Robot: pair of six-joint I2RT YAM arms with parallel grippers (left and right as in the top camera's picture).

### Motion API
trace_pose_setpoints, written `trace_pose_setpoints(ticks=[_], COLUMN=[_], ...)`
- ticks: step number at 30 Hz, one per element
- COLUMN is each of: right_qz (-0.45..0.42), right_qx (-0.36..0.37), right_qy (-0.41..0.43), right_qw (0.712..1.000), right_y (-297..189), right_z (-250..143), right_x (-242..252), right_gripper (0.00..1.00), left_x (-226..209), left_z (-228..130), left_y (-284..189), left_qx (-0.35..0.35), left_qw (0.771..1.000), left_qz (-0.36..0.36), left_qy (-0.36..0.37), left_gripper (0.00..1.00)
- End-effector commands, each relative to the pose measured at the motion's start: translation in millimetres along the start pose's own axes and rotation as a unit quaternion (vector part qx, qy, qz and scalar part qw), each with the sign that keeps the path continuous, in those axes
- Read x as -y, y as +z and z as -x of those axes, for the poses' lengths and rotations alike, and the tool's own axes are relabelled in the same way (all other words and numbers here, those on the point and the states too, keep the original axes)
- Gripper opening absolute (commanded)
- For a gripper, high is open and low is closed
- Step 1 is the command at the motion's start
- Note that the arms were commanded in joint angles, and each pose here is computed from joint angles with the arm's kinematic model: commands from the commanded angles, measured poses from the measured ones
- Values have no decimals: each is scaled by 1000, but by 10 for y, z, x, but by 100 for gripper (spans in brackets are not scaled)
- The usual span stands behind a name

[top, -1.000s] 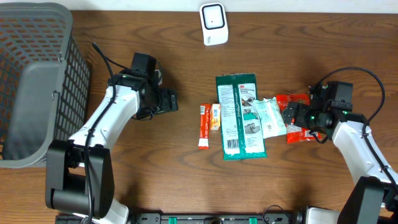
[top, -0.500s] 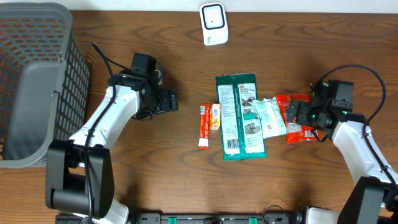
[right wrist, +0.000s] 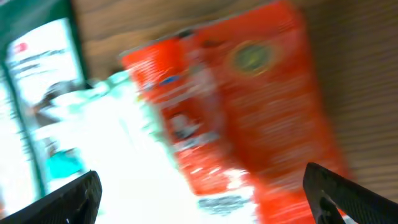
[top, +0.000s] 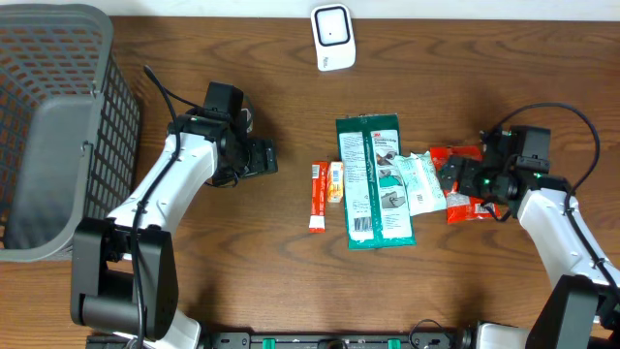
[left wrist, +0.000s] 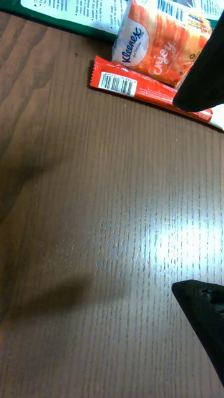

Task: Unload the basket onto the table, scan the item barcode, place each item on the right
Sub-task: 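Release the red HACKS bag and move the right gripper to the pale green packet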

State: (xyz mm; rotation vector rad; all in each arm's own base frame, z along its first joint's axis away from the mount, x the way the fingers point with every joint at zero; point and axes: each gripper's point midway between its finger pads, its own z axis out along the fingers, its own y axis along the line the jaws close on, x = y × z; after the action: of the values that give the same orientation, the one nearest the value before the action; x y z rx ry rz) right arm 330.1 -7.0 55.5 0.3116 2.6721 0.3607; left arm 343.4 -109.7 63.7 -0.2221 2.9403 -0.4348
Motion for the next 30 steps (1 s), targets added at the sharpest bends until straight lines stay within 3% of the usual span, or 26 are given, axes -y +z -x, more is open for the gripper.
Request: trace_pose_setpoints(ticks=[1, 4, 5, 11, 14, 16, 18, 23, 26, 30], right_qz=[129, 127, 126, 126, 129, 132, 113, 80, 76, 73], right_qx=[-6, -18, -26, -42, -62, -76, -92, -151, -189, -228], right_qy=[11, 18, 21, -24, -31, -48, -71, -129, -132, -141], right_qw=[992, 992, 991, 991, 989, 987, 987, 977, 970, 961], right_y=[-110, -294, -443, -1408, -1563, -1541, -1428, -993, -699, -361], right_z=[39, 156, 235, 530, 444, 363, 266, -21, -156, -245], right_x=[-475, -543, -595, -939, -1052, -1115, -1151, -1230, -1190, -1091], right_gripper=[93, 34, 1, 1, 1, 2, 18, 49, 55, 56], left_x=[51, 52, 51, 51, 51, 51, 51, 51, 51, 51], left_z=[44, 44, 44, 44, 44, 44, 44, 44, 44, 44], left_y=[-92, -93, -92, -92, -92, -92, -92, -92, -92, -92], left_qx=[12, 12, 12, 12, 12, 12, 12, 12, 12, 12], left_qw=[1000, 1000, 1000, 1000, 1000, 1000, 1000, 1000, 1000, 1000], left_qz=[-11, -11, -11, -11, -11, -11, -11, -11, -11, -11], left_qy=[9, 9, 9, 9, 9, 9, 9, 9, 9, 9], left_gripper=[87, 87, 87, 87, 87, 87, 87, 87, 87, 87])
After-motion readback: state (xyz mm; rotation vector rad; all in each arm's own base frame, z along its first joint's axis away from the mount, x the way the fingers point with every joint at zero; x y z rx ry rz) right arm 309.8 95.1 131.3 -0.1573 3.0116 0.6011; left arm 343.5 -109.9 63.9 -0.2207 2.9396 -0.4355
